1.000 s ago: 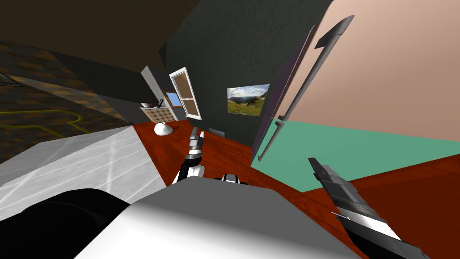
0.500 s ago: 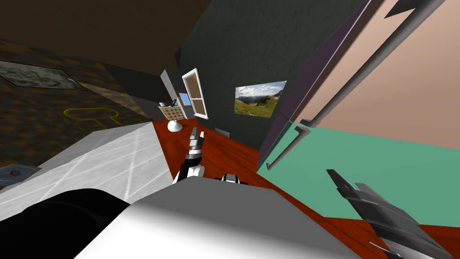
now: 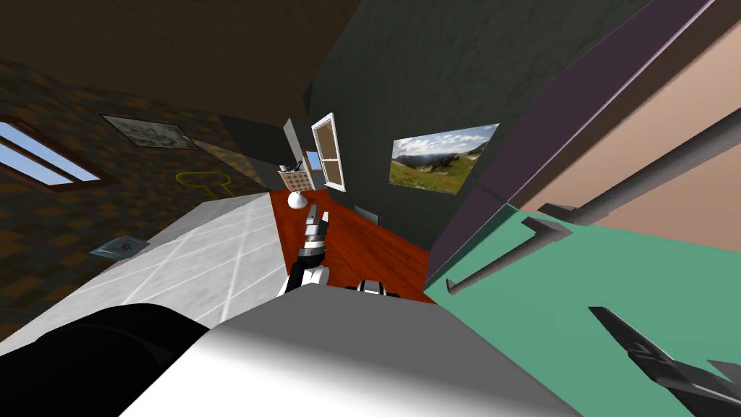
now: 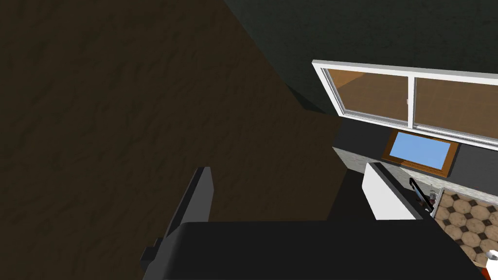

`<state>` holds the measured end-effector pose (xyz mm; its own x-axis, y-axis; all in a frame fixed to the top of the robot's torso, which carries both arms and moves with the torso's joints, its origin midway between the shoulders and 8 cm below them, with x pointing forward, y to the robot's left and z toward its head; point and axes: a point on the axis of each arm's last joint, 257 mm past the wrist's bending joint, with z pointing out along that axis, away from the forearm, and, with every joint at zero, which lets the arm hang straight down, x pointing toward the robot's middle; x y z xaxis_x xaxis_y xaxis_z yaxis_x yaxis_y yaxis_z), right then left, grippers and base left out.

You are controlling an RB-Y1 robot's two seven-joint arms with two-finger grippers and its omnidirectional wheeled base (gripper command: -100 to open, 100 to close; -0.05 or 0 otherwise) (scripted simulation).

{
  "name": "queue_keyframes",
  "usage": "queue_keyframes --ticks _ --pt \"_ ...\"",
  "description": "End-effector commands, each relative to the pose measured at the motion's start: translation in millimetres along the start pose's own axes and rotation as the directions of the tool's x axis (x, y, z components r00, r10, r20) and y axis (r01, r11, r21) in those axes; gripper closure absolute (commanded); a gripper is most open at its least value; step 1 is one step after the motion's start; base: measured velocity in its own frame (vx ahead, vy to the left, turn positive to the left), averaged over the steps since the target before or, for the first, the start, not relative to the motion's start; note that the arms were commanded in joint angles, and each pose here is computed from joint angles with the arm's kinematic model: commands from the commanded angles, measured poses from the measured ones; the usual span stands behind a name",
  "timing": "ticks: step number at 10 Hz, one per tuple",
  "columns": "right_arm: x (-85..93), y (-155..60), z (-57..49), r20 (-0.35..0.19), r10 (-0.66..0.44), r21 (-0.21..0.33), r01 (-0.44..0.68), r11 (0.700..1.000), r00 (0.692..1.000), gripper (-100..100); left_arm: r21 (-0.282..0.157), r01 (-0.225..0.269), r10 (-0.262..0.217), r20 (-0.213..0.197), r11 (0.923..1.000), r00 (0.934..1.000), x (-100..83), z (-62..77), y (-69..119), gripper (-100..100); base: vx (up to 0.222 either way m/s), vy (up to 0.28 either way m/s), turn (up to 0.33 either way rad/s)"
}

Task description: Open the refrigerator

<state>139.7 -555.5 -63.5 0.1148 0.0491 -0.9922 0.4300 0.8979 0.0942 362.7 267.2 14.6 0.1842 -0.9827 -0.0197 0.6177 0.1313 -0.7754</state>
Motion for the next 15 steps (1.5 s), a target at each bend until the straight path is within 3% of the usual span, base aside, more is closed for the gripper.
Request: queue_keyframes --ticks 1,3,4,6,10,14,15 --pt "-7.3 -33 -18.9 -0.052 -0.108 0.078 0.112 0.991 0.993 -100 0.000 0.000 0.000 0.000 1.0000 1.0000 0.0 0.0 0.0 0 0.084 0.031 0.212" --pt "-20.4 -66 -39.0 -0.107 -0.210 0.151 0.225 0.963 0.972 -100 0.000 0.000 0.000 0.000 1.0000 1.0000 0.0 0.0 0.0 0 0.124 0.039 0.342" --pt "-24.0 -70 -41.7 -0.114 -0.224 0.156 0.240 0.958 0.968 -100 0.000 0.000 0.000 0.000 1.0000 1.0000 0.0 0.0 0.0 0 0.102 0.020 0.087" --pt "-45.2 -102 -65.4 -0.181 -0.326 0.221 0.362 0.906 0.928 -100 0.000 0.000 0.000 0.000 1.0000 1.0000 0.0 0.0 0.0 0 0.104 0.018 0.226" --pt "-95.6 -151 -112.5 -0.312 -0.479 0.311 0.564 0.765 0.821 -100 0.000 0.000 0.000 0.000 1.0000 1.0000 -0.1 0.0 0.0 0 0.133 0.019 0.275" --pt "-143.9 -178 -152.9 -0.419 -0.562 0.358 0.698 0.620 0.714 -100 0.000 0.000 0.000 0.000 1.0000 1.0000 -0.1 0.0 0.0 0 0.098 -0.004 0.208" --pt "-161.9 -186 -168.4 -0.456 -0.580 0.373 0.737 0.564 0.675 -100 0.000 0.000 0.000 0.000 1.0000 1.0000 -0.1 0.0 0.0 0 0.113 0.004 0.221"
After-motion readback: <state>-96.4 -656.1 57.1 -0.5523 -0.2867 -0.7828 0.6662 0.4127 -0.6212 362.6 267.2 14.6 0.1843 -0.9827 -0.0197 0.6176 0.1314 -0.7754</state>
